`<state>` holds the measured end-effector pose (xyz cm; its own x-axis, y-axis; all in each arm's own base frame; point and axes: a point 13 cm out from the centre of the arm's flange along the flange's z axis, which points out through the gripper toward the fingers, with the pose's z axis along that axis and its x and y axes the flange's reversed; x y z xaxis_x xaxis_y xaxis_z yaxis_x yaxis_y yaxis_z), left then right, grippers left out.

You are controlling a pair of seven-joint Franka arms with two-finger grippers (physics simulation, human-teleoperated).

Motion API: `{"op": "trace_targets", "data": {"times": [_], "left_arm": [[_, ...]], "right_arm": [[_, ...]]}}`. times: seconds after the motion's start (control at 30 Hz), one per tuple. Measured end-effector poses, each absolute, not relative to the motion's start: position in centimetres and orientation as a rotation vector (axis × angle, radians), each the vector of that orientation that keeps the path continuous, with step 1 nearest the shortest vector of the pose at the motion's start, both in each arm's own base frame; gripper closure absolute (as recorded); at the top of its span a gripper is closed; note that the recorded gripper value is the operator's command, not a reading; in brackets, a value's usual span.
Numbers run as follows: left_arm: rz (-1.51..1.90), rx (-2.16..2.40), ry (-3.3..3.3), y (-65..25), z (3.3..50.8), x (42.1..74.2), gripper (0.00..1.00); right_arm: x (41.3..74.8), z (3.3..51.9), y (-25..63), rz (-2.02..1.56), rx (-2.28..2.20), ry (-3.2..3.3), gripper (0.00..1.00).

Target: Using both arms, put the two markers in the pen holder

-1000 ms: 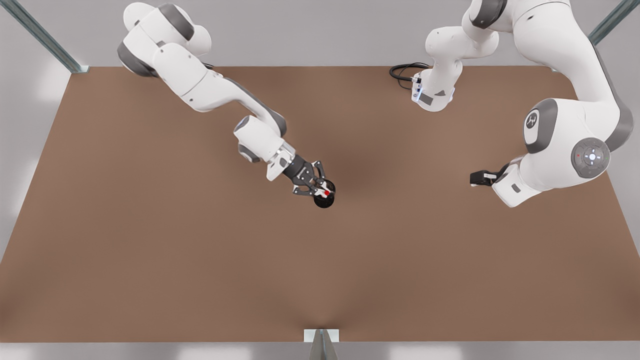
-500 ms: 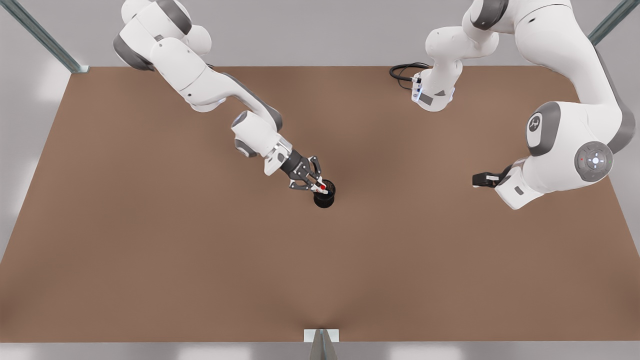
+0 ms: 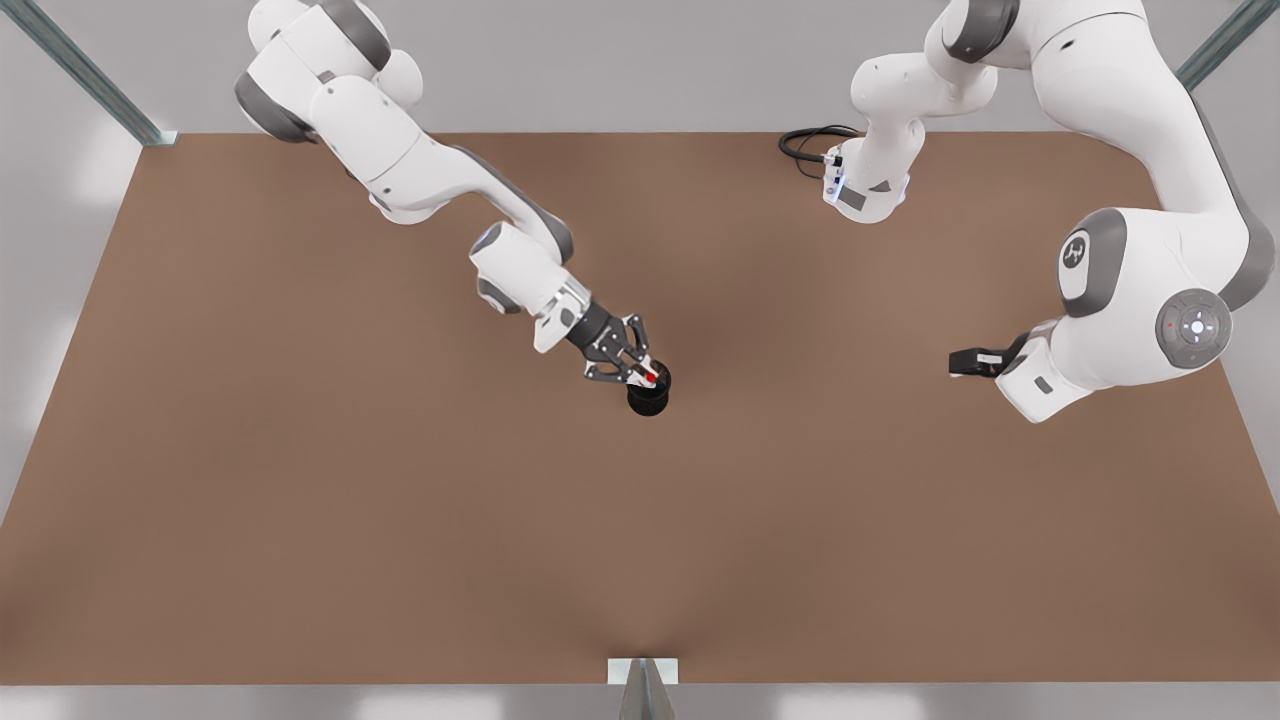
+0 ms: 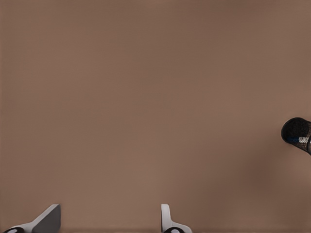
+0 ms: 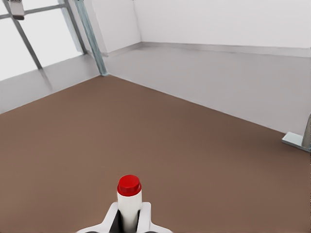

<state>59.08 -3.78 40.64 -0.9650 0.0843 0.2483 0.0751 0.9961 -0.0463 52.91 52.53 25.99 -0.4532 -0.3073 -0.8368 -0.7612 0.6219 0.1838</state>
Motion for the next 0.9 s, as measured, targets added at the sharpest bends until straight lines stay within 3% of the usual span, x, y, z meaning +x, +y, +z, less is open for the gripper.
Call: {"op": "trace_targets", "data": {"times": [0.4, 0.9], "left_arm": [[0.055, -0.105, -2.884, -3.3, 40.2, 59.3, 0.0], [0.075, -0.091, -2.88, -3.1, 40.1, 59.3, 0.0]], "right_arm": [[52.7, 23.0, 52.7, 0.677, -0.871, 2.058, 0.72], [50.9, 23.4, 54.7, 0.695, -0.902, 2.044, 0.72]]}}
